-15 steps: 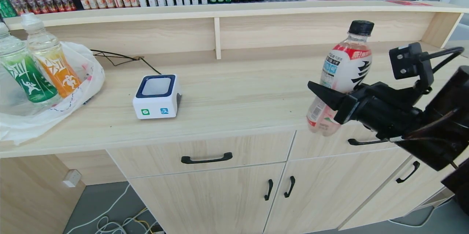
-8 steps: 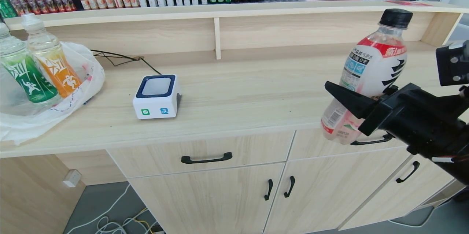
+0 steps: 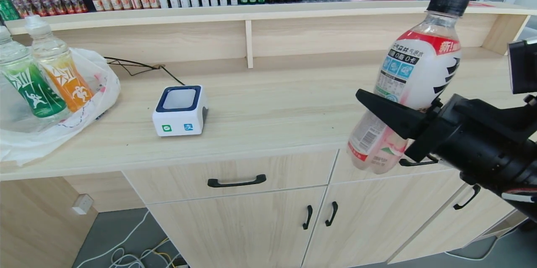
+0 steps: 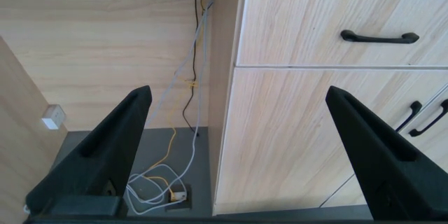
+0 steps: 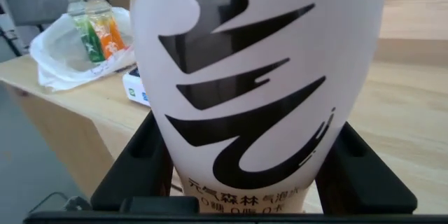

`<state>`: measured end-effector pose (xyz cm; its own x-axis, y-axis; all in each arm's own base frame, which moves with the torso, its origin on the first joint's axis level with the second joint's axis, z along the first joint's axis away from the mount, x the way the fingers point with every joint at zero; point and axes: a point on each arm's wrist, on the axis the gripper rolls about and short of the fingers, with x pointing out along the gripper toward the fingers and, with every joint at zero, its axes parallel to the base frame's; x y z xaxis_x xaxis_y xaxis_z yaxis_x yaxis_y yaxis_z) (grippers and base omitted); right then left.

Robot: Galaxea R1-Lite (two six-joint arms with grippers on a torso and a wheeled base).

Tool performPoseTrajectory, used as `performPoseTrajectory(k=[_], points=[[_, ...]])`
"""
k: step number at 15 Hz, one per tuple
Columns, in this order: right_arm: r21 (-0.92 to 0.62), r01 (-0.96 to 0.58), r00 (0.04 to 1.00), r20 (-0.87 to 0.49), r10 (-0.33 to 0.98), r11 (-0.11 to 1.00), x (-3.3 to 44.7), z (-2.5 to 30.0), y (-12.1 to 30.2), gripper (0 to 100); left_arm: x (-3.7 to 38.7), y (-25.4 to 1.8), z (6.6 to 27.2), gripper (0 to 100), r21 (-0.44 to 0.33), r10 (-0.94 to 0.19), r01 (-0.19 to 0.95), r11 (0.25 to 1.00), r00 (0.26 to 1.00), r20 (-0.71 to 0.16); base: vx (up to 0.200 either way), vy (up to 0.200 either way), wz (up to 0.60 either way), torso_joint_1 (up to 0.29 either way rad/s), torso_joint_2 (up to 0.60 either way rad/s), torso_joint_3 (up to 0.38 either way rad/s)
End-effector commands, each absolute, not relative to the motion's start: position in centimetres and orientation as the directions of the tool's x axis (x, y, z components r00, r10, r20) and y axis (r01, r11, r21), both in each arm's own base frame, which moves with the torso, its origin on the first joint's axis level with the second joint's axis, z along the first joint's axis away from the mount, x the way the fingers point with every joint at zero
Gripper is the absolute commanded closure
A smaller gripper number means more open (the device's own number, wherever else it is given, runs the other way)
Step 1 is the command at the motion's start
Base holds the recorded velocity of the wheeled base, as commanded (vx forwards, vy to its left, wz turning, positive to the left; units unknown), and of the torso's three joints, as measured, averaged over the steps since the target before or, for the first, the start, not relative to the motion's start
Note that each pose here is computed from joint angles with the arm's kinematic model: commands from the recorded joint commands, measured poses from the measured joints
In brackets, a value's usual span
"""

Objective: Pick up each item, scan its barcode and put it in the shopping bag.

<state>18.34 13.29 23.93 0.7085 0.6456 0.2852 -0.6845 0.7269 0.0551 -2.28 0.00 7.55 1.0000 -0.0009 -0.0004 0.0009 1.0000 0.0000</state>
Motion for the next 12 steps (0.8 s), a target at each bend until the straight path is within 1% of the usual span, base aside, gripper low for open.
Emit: performPoseTrajectory(k=[1, 2, 3, 4, 5, 6, 7, 8, 9, 10, 11, 12], points=[[0.067, -0.756, 0.641, 0.275, 0.716, 0.651, 17.5, 23.7, 14.5, 100, -2.3, 0.0, 7.5, 0, 0.000, 0.000, 0.000, 1.000, 1.000, 0.000, 0.000, 0.000, 0.00, 0.000, 0.00, 0.000], [0.069, -0.788, 0.606, 0.268, 0.749, 0.612, 17.2, 23.5, 14.8, 100, -2.3, 0.0, 7.5, 0, 0.000, -0.002, 0.002, 1.000, 1.000, 0.000, 0.000, 0.000, 0.00, 0.000, 0.00, 0.000], [0.085, -0.836, 0.544, 0.265, 0.796, 0.543, 16.8, 23.3, 15.1, 100, -2.3, 0.0, 7.5, 0, 0.000, -0.002, 0.002, 1.000, 1.000, 0.000, 0.000, 0.000, 0.00, 0.000, 0.00, 0.000], [0.098, -0.859, 0.509, 0.261, 0.820, 0.502, 17.1, 23.2, 15.6, 100, -2.3, 0.0, 7.5, 0, 0.000, -0.002, 0.002, 1.000, 1.000, 0.000, 0.000, 0.000, 0.00, 0.000, 0.00, 0.000], [0.107, -0.868, 0.495, 0.252, 0.832, 0.484, 17.5, 23.1, 16.0, 100, -2.3, 0.0, 7.5, 0, 0.000, 0.000, 0.000, 1.000, 1.000, 0.000, 0.000, 0.000, 0.00, 0.000, 0.00, 0.000], [0.085, -0.900, 0.433, 0.272, 0.859, 0.427, 18.9, 23.0, 17.6, 100, -2.3, 0.0, 7.5, 0, 0.000, 0.000, 0.000, 1.000, 1.000, 0.000, 0.000, 0.000, 0.00, 0.000, 0.00, 0.000], [0.054, -0.932, 0.357, 0.301, 0.884, 0.357, 18.9, 22.7, 18.8, 100, -2.3, 0.0, 7.5, 0, 0.000, -0.002, 0.002, 1.000, 1.000, 0.000, 0.000, 0.000, 0.00, 0.000, 0.00, 0.000], [0.041, -0.945, 0.321, 0.316, 0.893, 0.326, 18.8, 22.6, 19.2, 100, -2.3, 0.0, 7.5, 0, 0.000, -0.002, 0.002, 1.000, 1.000, 0.000, 0.000, 0.000, 0.00, 0.000, 0.00, 0.000], [0.060, -0.958, 0.284, 0.336, 0.898, 0.280, 19.3, 21.7, 20.0, 100, -2.3, 0.0, 7.5, 0, 0.000, 0.000, 0.000, 1.000, 1.000, 0.000, 0.000, 0.000, 0.00, 0.000, 0.00, 0.000], [0.089, -0.963, 0.268, 0.364, 0.892, 0.253, 19.6, 21.6, 20.3, 100, -2.3, 0.0, 7.5, 0, 0.000, -0.002, 0.002, 1.000, 1.000, 0.000, 0.000, 0.000, 0.00, 0.000, 0.00, 0.000], [0.111, -0.973, 0.229, 0.390, 0.892, 0.201, 19.7, 21.8, 20.6, 100, -2.3, 0.0, 7.5, 0, 0.000, -0.002, 0.002, 1.000, 1.000, 0.000, 0.000, 0.000, 0.00, 0.000, 0.00, 0.000], [0.127, -0.984, 0.163, 0.379, 0.911, 0.123, 19.6, 21.8, 20.7, 100, -2.3, 0.0, 7.5, 0, 0.000, 0.000, 0.000, 1.000, 1.000, 0.000, 0.000, 0.000, 0.00, 0.000, 0.00, 0.000]])
